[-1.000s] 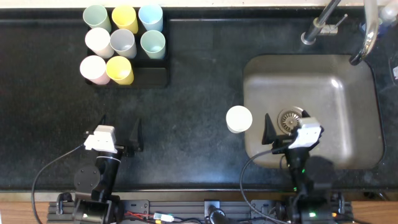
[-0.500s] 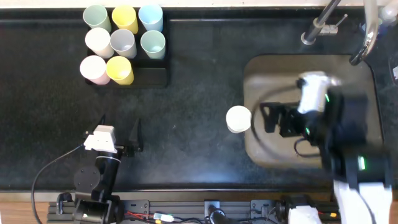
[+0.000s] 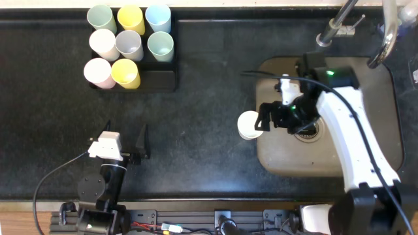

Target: Store Cups

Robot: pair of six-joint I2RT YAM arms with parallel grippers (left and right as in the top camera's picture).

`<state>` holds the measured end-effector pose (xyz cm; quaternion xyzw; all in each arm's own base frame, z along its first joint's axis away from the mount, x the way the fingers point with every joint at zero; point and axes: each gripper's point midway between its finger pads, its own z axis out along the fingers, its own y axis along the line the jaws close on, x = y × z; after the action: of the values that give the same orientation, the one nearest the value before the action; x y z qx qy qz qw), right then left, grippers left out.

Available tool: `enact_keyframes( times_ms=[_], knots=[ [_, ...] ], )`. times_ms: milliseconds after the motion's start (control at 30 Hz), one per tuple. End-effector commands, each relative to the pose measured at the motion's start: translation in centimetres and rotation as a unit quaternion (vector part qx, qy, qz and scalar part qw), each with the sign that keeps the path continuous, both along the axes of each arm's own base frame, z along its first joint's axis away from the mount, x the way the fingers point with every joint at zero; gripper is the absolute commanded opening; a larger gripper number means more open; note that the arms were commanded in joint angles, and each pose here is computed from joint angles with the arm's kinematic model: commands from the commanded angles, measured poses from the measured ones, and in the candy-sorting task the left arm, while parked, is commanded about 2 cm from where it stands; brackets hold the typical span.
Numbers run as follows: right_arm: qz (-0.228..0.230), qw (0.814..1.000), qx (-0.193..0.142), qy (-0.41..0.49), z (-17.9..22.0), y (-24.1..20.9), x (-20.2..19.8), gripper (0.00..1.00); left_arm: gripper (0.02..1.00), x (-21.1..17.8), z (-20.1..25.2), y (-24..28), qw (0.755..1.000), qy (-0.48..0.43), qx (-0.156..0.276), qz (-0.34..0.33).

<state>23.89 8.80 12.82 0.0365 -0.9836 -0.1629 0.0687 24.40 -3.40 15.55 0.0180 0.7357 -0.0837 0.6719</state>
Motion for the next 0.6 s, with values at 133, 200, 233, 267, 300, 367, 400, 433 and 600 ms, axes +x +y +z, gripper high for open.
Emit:
enact_keyframes(
  times_ms=[133,200,233,267,300,367,400,433,600],
  knots=[
    [0.019,0.997,-0.077,0.002,-1.8,-1.0,1.4,0.996,1.0,0.0,0.0,0.2,1.0,-0.002,0.009,0.004],
    [0.024,0.996,-0.083,0.005,-2.3,-1.0,1.6,0.998,1.0,0.0,0.0,0.2,1.0,-0.002,0.009,0.004],
    [0.028,0.996,-0.089,0.006,-2.7,-1.0,1.7,1.0,1.0,0.0,0.0,0.2,1.0,-0.002,0.009,0.004],
    [0.031,0.995,-0.095,0.005,-2.9,-1.0,1.9,0.993,0.998,0.0,0.0,0.2,1.0,-0.002,0.009,0.004],
    [0.032,0.994,-0.102,0.002,-3.3,-1.1,2.2,0.982,1.0,0.0,0.0,0.2,1.0,-0.002,0.009,0.004],
    [0.035,0.994,-0.108,-0.002,-3.8,-0.9,2.7,0.945,1.0,0.0,0.0,0.2,1.0,-0.002,0.009,0.004],
    [0.037,0.994,-0.108,-0.004,-4.0,-0.7,2.9,0.936,1.0,0.0,0.0,0.2,1.0,-0.002,0.009,0.004],
    [0.039,0.993,-0.107,-0.004,-4.2,-0.5,3.0,0.917,1.0,0.0,0.0,0.2,1.0,-0.002,0.009,0.004],
    [0.043,0.993,-0.106,-0.016,-4.7,0.5,3.6,0.807,1.0,0.0,0.0,0.2,1.0,-0.002,0.009,0.004]
  ],
)
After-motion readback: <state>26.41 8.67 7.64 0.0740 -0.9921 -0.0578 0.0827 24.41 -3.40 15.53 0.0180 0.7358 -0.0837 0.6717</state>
